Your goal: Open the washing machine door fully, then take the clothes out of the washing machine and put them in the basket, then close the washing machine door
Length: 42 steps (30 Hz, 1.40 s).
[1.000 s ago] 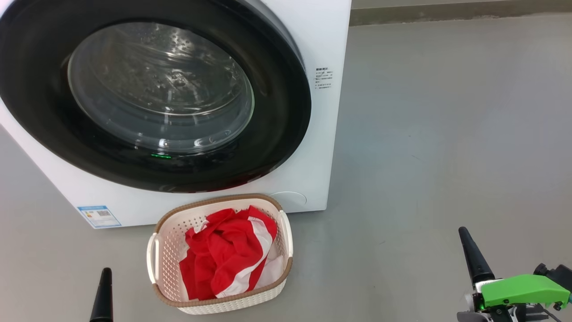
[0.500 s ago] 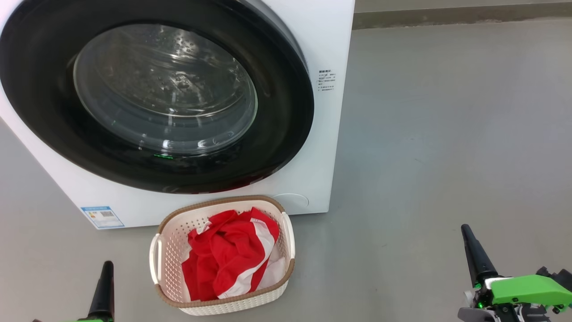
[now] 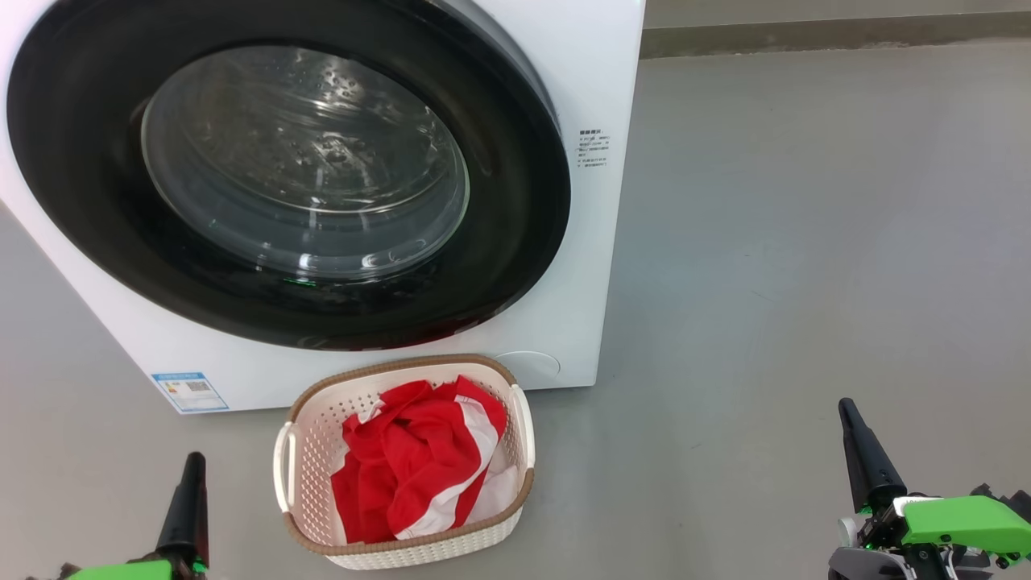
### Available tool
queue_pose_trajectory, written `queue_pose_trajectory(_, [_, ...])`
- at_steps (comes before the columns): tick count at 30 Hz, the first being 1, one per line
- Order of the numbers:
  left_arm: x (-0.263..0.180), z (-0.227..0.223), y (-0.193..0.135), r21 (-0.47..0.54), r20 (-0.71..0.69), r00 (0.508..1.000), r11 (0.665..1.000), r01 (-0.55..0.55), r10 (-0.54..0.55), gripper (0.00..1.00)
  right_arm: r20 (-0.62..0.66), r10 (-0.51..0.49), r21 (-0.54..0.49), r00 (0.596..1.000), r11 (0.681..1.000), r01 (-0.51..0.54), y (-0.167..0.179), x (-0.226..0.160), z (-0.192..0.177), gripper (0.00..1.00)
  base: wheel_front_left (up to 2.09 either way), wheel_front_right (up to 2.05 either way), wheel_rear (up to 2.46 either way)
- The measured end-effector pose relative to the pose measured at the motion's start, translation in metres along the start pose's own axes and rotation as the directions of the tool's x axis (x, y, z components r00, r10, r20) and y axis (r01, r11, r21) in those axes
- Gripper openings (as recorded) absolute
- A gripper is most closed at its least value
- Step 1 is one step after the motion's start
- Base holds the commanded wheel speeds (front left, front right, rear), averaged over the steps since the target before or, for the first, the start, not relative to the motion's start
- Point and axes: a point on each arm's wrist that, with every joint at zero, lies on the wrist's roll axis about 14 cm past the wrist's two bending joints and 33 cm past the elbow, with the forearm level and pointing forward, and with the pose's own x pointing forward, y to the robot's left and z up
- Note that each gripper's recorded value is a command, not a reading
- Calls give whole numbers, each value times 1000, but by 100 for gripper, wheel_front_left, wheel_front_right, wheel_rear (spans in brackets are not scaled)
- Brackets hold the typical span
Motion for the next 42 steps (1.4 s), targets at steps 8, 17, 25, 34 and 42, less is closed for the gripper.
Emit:
queue_pose_trajectory(8, [2, -1, -2, 0, -4, 1000, 1000, 7, -7, 0, 6, 0, 2, 1000, 1000, -1, 0, 0, 2, 0, 0, 0, 0])
queue_pose_trajectory(17, [2, -1, -2, 0, -4, 1000, 1000, 7, -7, 0, 10, 1, 3, 1000, 1000, -1, 0, 0, 3, 0, 0, 0, 0])
queue_pose_trajectory(25, [2, -1, -2, 0, -4, 1000, 1000, 7, -7, 0, 11, 1, 4, 1000, 1000, -1, 0, 0, 3, 0, 0, 0, 0])
queue_pose_trajectory(34, [2, -1, -2, 0, -4, 1000, 1000, 7, -7, 0, 12, 1, 5, 1000, 1000, -1, 0, 0, 3, 0, 0, 0, 0])
queue_pose_trajectory(42, [2, -1, -2, 0, -4, 1000, 1000, 7, -7, 0, 13, 1, 6, 1000, 1000, -1, 0, 0, 3, 0, 0, 0, 0])
